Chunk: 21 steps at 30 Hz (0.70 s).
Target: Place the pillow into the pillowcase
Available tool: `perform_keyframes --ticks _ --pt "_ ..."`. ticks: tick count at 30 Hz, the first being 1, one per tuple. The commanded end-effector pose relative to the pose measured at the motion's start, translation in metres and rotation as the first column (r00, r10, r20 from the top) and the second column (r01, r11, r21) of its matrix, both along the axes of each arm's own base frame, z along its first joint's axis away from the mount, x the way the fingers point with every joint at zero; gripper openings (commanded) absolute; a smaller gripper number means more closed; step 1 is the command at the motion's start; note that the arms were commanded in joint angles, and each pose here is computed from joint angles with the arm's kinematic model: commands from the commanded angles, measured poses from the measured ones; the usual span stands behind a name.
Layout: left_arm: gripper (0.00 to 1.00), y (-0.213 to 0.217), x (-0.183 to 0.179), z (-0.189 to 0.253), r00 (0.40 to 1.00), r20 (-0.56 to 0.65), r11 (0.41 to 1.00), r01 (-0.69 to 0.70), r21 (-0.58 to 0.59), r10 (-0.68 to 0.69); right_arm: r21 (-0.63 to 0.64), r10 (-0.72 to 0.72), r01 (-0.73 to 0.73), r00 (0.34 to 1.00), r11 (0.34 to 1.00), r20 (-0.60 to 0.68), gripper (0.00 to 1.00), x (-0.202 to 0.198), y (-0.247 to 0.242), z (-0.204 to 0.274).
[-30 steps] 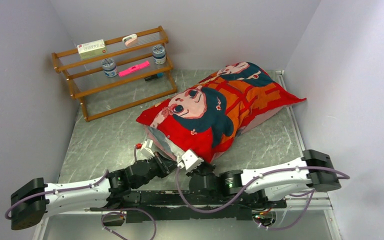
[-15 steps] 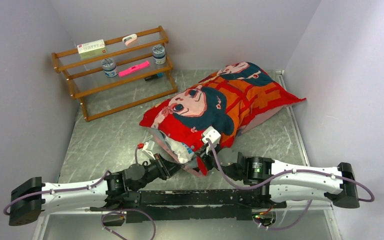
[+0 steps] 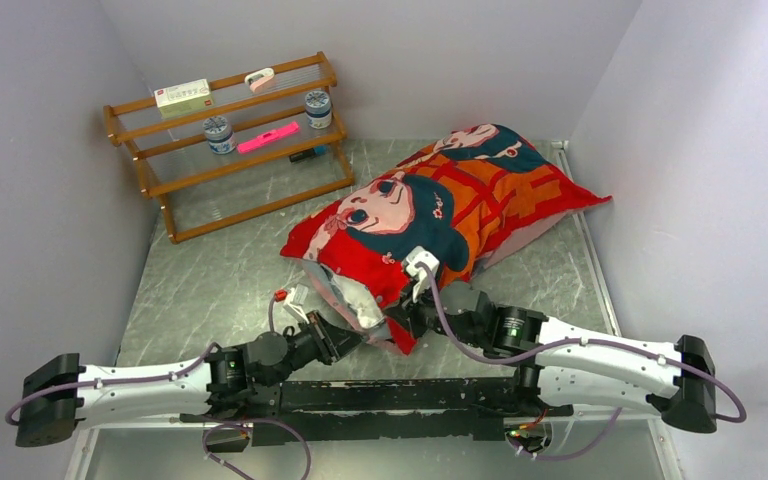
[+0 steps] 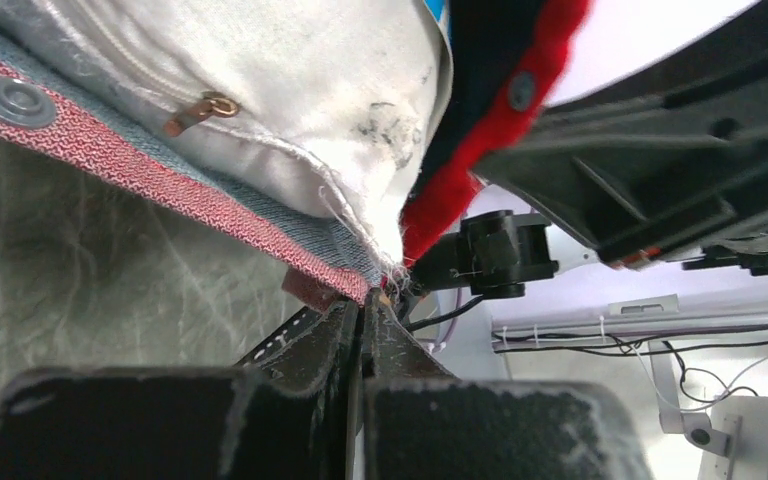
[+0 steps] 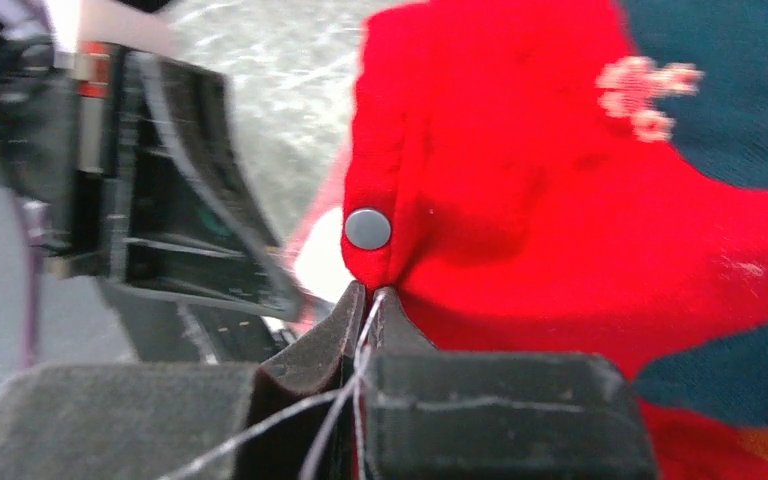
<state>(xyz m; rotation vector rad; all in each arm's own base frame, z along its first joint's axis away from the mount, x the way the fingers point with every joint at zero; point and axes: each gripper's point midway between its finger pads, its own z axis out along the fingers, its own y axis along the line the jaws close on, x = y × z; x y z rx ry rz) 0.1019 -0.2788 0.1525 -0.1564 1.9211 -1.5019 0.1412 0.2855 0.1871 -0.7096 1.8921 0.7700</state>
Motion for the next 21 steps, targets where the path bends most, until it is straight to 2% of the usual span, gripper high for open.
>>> perform_keyframes --ticks 1,4,6,8,10,13,17,21 --pt "0.05 0.0 -0.002 -0.001 0.999 -0.049 1.0 -0.017 -0.015 0.016 0.194 0.28 -0.276 0.96 0.941 0.007 0.0 -0.037 0.049 0.032" --pt "0.05 0.0 0.002 -0.003 0.998 -0.045 0.999 -0.031 0.022 0.032 0.24 0.365 -0.349 0.931 0.906 -0.021 0.0 -0.049 0.072 0.033" --pt "0.05 -0.001 0.002 -0.002 0.999 -0.041 0.999 -0.032 0.027 0.033 0.242 0.335 -0.315 0.941 0.918 -0.042 0.0 -0.041 0.081 0.028" --pt "0.05 0.0 0.003 0.001 0.999 -0.037 0.999 -0.035 0.029 0.036 0.15 0.232 -0.219 0.97 0.964 -0.078 0.0 -0.022 0.08 0.006" --pt "0.05 0.004 0.004 0.002 0.998 -0.044 0.998 -0.051 0.044 0.053 -0.008 0.036 -0.037 0.995 0.999 -0.098 0.0 0.008 0.063 -0.028" --pt "0.05 0.016 0.009 0.01 0.994 -0.05 0.994 -0.099 0.046 0.101 -0.186 -0.243 0.23 0.969 0.955 -0.045 0.0 0.042 0.011 -0.063" --pt "0.05 0.031 0.016 0.017 0.984 -0.066 0.986 -0.165 0.024 0.166 -0.21 -0.403 0.387 0.914 0.898 -0.04 0.0 0.068 -0.034 -0.075" --pt "0.05 0.037 0.022 0.015 0.975 -0.084 0.977 -0.209 -0.028 0.207 -0.187 -0.392 0.379 0.919 0.906 -0.037 0.0 0.076 -0.04 -0.072"
